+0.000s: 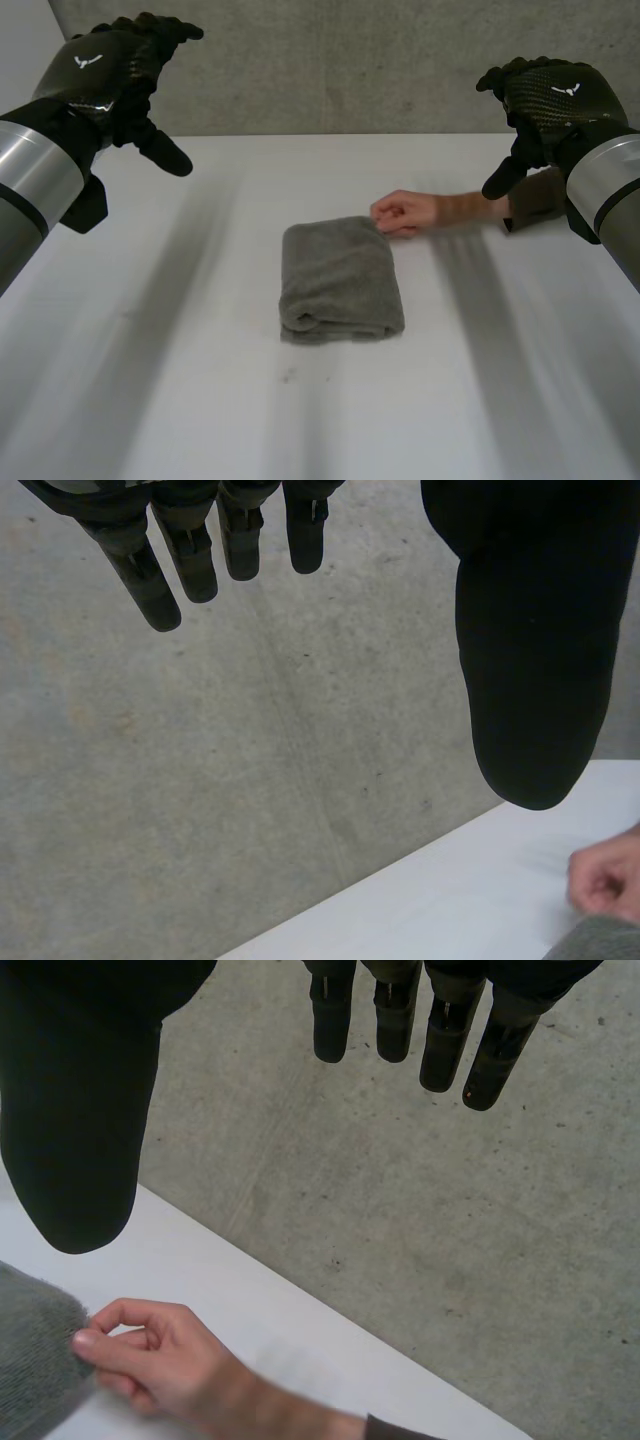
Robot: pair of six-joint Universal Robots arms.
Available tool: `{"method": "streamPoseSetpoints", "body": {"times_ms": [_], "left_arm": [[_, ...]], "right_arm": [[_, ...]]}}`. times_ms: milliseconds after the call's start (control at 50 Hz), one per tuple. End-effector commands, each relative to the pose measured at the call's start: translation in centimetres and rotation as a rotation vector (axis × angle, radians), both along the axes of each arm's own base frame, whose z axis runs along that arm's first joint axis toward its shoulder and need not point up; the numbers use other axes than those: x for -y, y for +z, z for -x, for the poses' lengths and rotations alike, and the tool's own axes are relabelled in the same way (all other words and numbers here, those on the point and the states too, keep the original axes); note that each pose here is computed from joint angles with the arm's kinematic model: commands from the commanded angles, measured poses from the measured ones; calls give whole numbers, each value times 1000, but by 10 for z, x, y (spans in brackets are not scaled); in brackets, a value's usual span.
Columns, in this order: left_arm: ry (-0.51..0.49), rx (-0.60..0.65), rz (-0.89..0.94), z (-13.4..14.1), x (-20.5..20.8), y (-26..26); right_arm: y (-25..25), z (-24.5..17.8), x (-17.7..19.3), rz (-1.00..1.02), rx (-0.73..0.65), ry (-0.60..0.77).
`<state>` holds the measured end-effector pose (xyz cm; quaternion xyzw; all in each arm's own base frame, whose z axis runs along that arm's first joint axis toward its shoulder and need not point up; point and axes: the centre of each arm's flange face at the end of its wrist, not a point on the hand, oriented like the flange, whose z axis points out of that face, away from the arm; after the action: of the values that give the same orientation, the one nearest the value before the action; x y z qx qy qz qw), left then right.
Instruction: Fold the towel.
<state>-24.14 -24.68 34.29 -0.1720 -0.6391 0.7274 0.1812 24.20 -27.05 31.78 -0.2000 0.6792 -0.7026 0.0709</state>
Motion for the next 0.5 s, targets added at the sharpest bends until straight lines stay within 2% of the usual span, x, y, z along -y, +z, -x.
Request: {"method": "streamPoseSetpoints", "body": {"times_ms": [20,500], "left_arm": [[-13,11,-34,3,3,-12],[-13,18,-53,4,5,-19]], "right_arm": [[-3,0,-1,-6,-7,1],[-9,-2,-1,-22,-13,6]]}}
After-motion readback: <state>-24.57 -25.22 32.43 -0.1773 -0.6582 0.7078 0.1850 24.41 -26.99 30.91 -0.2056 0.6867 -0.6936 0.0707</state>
